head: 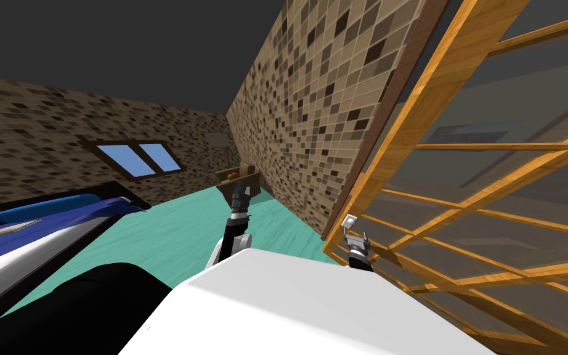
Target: Pull the door open
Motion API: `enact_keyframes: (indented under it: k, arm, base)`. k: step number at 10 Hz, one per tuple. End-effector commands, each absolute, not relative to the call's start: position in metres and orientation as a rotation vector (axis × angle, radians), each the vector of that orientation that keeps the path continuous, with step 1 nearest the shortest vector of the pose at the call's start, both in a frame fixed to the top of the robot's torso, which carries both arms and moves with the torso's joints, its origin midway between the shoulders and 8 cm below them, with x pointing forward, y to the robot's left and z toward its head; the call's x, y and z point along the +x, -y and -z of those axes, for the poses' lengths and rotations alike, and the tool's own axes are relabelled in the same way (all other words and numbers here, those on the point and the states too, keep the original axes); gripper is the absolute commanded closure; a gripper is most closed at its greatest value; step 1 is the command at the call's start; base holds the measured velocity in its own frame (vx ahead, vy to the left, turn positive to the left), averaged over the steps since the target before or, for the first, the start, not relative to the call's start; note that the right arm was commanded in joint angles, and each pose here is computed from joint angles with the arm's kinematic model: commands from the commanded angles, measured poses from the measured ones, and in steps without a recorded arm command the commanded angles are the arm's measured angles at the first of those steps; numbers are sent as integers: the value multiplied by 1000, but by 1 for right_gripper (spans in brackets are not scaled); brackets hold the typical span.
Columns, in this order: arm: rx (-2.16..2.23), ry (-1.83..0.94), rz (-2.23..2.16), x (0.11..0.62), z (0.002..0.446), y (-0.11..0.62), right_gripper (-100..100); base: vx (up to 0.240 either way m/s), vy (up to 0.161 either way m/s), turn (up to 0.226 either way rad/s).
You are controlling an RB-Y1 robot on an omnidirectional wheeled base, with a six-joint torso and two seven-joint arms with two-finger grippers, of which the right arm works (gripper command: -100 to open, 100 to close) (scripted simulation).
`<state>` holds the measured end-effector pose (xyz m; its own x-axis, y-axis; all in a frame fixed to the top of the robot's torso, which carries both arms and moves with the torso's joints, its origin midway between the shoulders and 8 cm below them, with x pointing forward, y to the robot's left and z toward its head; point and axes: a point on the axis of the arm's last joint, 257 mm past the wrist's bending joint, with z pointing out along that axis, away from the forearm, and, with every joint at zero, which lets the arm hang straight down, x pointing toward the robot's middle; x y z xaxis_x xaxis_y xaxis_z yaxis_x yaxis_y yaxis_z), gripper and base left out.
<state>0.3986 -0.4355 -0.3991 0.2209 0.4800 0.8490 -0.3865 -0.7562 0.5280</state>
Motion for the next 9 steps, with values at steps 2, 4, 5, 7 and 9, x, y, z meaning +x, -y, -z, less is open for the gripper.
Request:
enact_keyframes:
  k: [2, 4, 5, 7, 9]
  arm:
    - [1839, -7, -1665, 401, 399, 431, -100]
    - [1867, 104, -1728, 404, 399, 425, -100]
    - [1870, 118, -1737, 404, 399, 425, -100]
    - [1894, 228, -1796, 407, 400, 419, -100]
    - [1905, 291, -1830, 408, 400, 416, -100]
  base:
    - [-59, -5, 27]
    - [-65, -11, 54]
    - [-61, -5, 20]
    - [-70, -6, 47]
    - [-55, -9, 26]
